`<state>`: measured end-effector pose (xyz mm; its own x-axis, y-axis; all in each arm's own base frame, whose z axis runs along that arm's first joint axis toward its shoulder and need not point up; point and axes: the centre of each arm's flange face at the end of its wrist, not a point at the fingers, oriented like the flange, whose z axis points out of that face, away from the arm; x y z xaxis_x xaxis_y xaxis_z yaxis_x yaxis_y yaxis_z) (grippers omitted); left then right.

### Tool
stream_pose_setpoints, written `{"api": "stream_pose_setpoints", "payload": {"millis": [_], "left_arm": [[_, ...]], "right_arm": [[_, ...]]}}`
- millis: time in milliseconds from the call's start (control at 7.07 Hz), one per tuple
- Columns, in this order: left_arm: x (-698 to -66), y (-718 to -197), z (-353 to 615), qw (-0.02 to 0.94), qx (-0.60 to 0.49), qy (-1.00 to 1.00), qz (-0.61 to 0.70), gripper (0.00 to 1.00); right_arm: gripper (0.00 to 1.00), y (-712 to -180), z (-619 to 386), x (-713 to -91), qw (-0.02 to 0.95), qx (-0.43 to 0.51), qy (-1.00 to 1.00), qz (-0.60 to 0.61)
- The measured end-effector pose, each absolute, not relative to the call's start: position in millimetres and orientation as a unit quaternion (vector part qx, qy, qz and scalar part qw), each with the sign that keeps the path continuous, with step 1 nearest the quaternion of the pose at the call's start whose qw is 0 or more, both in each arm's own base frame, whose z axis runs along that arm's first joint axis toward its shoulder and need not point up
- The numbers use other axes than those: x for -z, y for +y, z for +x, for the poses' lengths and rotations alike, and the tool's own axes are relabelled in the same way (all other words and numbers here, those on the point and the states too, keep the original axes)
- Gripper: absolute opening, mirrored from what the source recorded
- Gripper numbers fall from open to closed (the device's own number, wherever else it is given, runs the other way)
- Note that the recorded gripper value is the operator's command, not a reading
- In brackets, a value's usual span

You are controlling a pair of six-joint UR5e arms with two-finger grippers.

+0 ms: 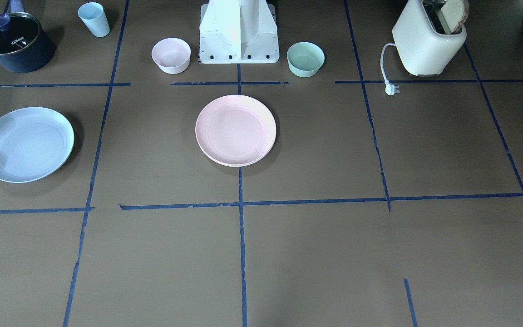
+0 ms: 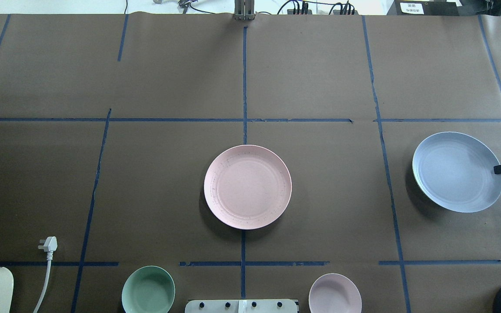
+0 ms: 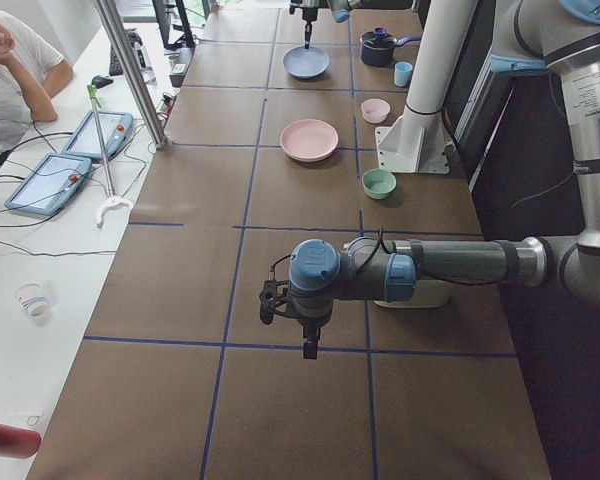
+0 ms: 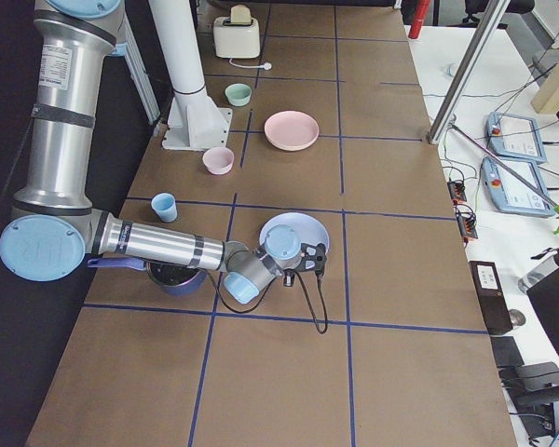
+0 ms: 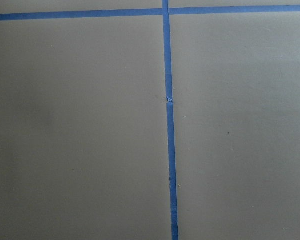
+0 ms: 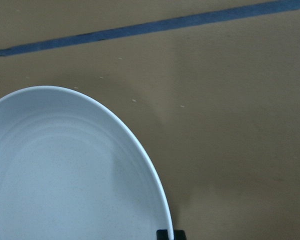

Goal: Stack three plates with pink and blue
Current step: 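Lift the light blue plate with the right gripper and lower it onto the pink plate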

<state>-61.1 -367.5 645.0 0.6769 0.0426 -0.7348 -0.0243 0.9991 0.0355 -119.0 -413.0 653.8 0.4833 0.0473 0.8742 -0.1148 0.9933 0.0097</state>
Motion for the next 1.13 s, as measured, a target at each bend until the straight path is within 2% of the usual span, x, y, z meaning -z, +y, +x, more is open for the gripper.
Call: {"api": "stream_pose_setpoints", "payload": {"millis": [566, 849, 1132], "left_arm": [[-646.5, -368.1, -61.1, 0.916, -0.017, 0.402, 0.01, 1.0], [-645.1, -370.0, -61.2, 0.916, -0.018, 0.401, 0.012, 1.0], [-643.6, -371.9, -61.1, 0.916, -0.015, 0.402, 0.012, 1.0]], "right_arm": [[0.0, -451.4, -228.5, -465.1, 0.81, -0.095, -0.578, -0.014], [0.0, -447.4, -306.5, -369.1, 0.816, -0.113, -0.567, -0.018], [0.0, -419.8, -393.8, -311.9, 0.834, -0.121, -0.538, -0.003]]}}
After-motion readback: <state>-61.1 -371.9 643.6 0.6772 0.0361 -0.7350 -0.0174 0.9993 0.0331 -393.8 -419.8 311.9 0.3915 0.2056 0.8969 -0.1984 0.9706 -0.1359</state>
